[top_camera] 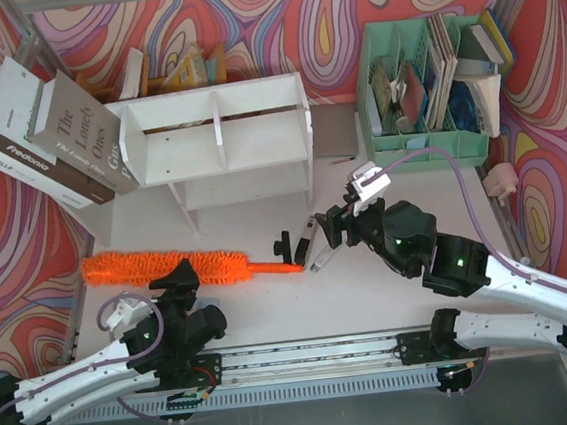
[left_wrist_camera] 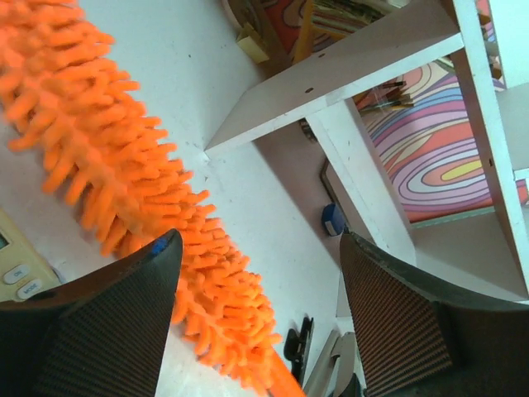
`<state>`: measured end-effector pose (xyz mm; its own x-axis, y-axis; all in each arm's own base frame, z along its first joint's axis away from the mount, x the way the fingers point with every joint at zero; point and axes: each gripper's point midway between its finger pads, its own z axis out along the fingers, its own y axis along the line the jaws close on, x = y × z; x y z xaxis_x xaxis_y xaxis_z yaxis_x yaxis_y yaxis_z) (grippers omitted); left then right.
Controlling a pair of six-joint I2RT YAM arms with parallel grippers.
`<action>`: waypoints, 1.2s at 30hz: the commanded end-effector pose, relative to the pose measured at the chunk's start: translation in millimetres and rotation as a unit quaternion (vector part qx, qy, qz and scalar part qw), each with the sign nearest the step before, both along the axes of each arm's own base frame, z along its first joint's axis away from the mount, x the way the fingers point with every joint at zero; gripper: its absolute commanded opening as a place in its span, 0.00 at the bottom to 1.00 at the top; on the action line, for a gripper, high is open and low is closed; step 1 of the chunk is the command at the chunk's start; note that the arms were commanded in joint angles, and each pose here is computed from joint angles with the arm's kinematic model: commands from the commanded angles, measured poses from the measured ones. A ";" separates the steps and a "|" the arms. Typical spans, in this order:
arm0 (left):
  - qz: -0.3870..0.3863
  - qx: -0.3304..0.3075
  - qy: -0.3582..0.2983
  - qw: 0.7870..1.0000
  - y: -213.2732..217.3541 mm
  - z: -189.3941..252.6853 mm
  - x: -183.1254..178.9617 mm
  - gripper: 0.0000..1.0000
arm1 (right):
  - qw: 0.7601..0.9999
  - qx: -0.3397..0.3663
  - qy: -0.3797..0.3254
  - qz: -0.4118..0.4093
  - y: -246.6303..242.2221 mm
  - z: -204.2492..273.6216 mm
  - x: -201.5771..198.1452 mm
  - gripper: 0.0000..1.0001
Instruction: Dust the bookshelf with a duster
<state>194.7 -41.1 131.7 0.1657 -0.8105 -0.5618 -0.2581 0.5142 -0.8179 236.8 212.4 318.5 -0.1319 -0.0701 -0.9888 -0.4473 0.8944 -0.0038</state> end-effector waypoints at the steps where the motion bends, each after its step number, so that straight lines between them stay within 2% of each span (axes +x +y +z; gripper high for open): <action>1: 0.009 0.007 -0.017 1.000 2.9 14.8 1.6 0.73 | 1.000 0.005 -0.005 -0.011 -3.7 3.7 1.7 0.64; 5: 0.005 0.022 -0.018 1.000 0.7 26.5 2.6 0.82 | 1.000 0.007 -0.008 -0.013 -6.0 5.8 1.2 0.64; 9: -0.009 0.082 -0.014 0.997 -10.0 46.2 6.8 0.87 | 1.000 0.008 -0.010 -0.017 -8.6 7.2 1.0 0.64; 11: -0.031 0.113 -0.013 0.993 -21.9 56.5 9.9 0.89 | 1.000 0.012 -0.009 -0.024 -10.4 7.3 1.8 0.64; 13: -0.068 0.147 -0.020 0.987 -36.3 66.9 12.2 0.94 | 0.999 0.016 -0.004 -0.031 -11.2 5.1 2.9 0.64; 14: -0.091 0.174 -0.026 0.980 -44.0 70.8 13.1 0.98 | 0.999 0.019 -0.002 -0.035 -11.7 4.5 3.4 0.64; 18: -0.158 0.286 -0.021 0.945 -63.9 83.4 13.3 0.98 | 0.997 0.028 0.013 -0.067 -14.6 -6.7 8.8 0.64; 23: -0.197 0.450 0.008 0.871 -83.0 90.3 19.5 0.99 | 0.989 0.037 0.033 -0.137 -25.9 -28.4 19.4 0.65; 25: -0.184 0.487 0.015 0.854 -83.6 95.7 23.9 0.98 | 0.986 0.040 0.038 -0.155 -28.9 -37.7 23.0 0.66; 29: -0.146 0.504 0.039 0.850 -70.6 96.6 38.1 0.99 | 0.977 0.046 0.064 -0.200 -49.2 -61.1 37.8 0.67; 36: -0.094 0.485 0.109 0.863 -16.9 68.3 68.1 0.99 | 0.959 0.055 0.088 -0.264 -104.7 -93.8 65.7 0.71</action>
